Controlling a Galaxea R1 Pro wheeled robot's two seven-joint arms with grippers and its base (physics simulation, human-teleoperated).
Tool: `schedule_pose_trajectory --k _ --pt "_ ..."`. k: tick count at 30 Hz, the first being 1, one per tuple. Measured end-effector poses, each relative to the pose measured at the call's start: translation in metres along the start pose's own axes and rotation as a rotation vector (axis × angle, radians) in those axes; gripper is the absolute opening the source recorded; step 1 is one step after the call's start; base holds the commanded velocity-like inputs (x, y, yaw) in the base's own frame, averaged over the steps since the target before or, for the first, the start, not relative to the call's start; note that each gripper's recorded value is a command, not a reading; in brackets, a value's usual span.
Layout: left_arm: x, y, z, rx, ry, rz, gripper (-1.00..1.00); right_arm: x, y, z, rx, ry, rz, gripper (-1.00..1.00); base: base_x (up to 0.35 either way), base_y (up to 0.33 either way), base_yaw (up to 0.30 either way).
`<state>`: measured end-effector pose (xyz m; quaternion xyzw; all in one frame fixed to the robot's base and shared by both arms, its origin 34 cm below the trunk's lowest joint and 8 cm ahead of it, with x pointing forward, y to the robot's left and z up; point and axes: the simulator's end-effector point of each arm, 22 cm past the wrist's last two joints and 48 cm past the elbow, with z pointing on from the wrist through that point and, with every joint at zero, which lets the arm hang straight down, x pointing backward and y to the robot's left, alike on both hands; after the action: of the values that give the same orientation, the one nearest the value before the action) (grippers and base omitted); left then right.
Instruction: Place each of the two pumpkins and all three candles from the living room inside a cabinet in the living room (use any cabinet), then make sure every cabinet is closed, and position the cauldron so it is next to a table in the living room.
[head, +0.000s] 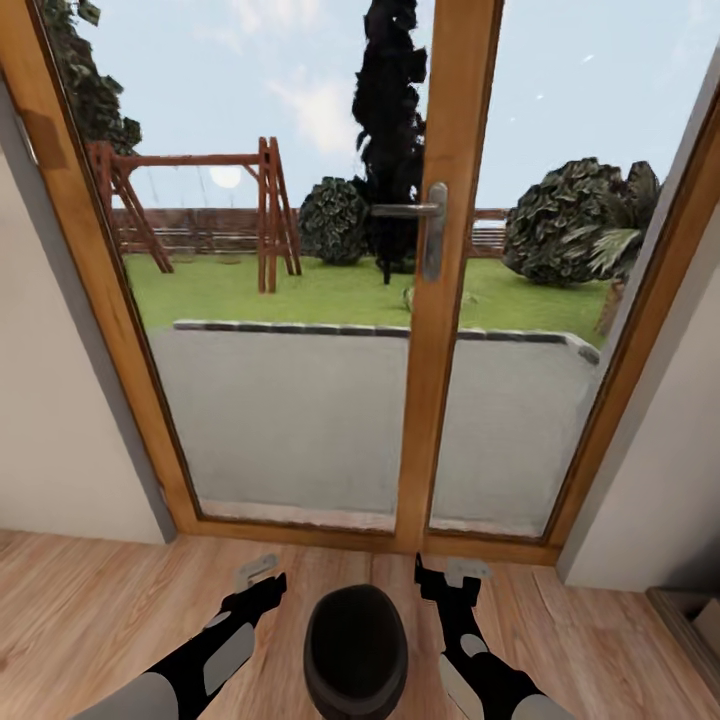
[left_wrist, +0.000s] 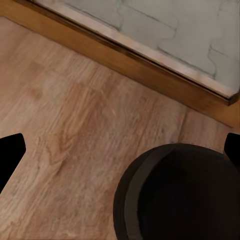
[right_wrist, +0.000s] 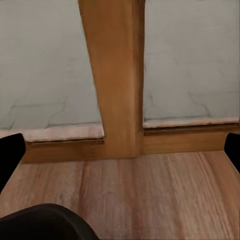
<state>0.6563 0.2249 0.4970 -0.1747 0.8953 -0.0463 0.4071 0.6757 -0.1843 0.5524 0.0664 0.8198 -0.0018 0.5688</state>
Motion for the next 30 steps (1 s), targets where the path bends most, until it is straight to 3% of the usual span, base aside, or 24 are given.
schedule_pose_trajectory --k 14,17,19,20,23,27,30 --pt "0.012 0.002 0.008 0.001 0.004 0.001 1.00 0.014 -0.001 0.003 0.001 -0.002 0.003 1.00 0.033 0.000 0.000" --pt "0.035 -0.008 0.009 0.015 0.064 0.014 1.00 0.020 -0.002 0.004 0.001 -0.002 0.002 1.00 0.000 0.000 0.000" --pt "0.062 -0.022 0.007 0.032 0.153 0.027 1.00 0.026 -0.001 0.005 0.001 0.008 0.002 1.00 0.000 0.000 0.000" --pt "0.078 -0.032 0.004 0.045 0.210 0.041 1.00 0.033 0.003 0.005 -0.002 0.037 -0.001 1.00 0.000 0.000 0.000" --pt "0.101 -0.044 0.002 0.061 0.273 0.056 1.00 0.060 0.017 0.004 -0.019 0.151 -0.022 1.00 0.000 0.000 0.000" --pt "0.115 -0.040 0.003 0.025 0.300 0.069 1.00 0.081 0.030 0.003 -0.041 0.268 -0.045 1.00 0.000 0.000 0.000" --pt "0.112 -0.044 0.005 -0.011 0.342 0.103 1.00 0.087 0.037 0.007 -0.055 0.355 -0.065 1.00 0.000 0.000 0.000"
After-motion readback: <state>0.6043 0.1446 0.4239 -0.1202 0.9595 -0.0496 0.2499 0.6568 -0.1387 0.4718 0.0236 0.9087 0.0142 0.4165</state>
